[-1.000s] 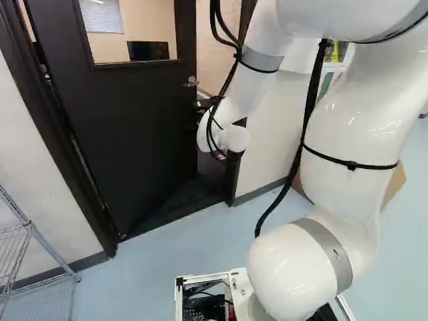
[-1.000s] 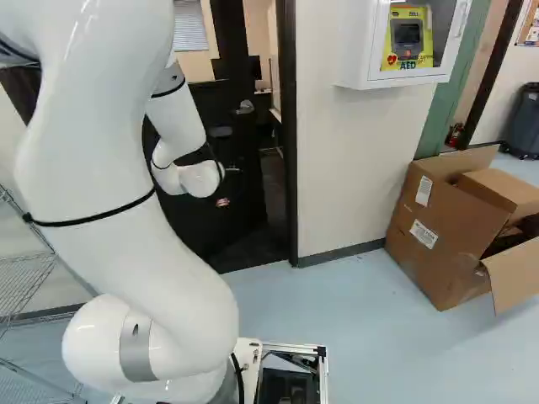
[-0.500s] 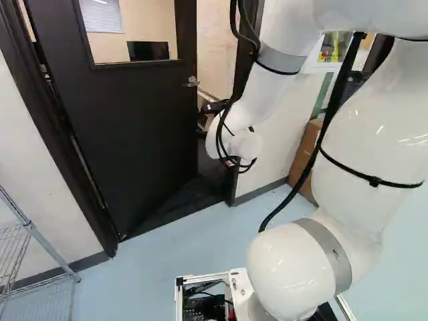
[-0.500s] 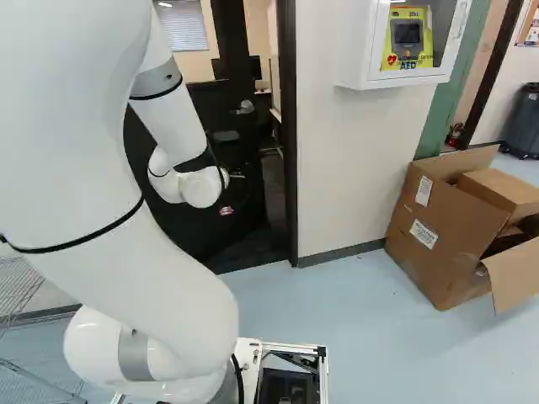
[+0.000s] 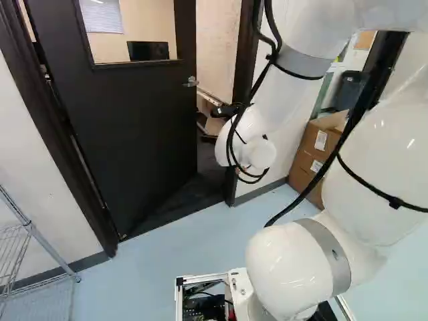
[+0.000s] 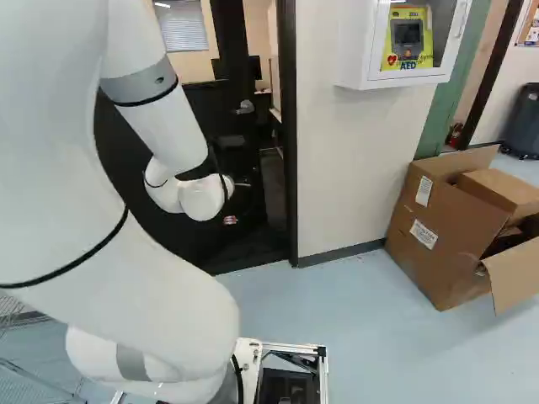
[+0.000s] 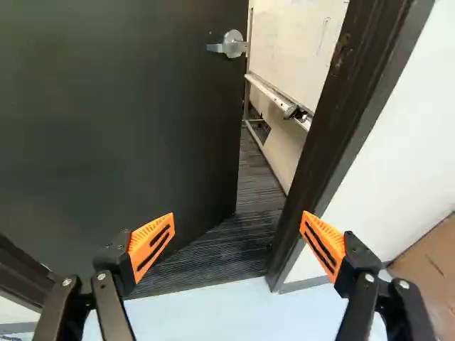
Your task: Open the door and move inside
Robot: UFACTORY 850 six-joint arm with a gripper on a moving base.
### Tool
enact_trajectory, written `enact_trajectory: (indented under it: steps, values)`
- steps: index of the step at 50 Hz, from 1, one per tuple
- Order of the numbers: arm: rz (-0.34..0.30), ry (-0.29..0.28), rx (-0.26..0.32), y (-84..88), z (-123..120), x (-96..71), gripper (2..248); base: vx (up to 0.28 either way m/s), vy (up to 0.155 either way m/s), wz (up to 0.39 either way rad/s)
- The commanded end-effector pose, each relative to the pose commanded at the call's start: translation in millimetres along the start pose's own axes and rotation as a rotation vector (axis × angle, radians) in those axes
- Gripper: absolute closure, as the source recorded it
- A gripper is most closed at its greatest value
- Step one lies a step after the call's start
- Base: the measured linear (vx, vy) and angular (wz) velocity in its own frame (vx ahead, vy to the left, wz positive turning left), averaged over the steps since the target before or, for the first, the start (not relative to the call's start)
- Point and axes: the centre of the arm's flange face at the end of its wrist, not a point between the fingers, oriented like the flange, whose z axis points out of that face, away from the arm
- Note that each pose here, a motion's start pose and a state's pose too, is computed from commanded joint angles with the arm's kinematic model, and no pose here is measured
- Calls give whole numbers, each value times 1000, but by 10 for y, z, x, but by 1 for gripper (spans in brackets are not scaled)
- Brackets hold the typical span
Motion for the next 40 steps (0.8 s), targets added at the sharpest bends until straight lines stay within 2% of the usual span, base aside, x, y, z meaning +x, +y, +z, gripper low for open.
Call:
enact_trajectory:
  steps: [15, 40]
  values:
    - [14, 2, -43, 137, -200, -82, 3, 0, 0, 0]
    - [16, 3, -49, 158, -223, -92, 3, 0, 0, 0]
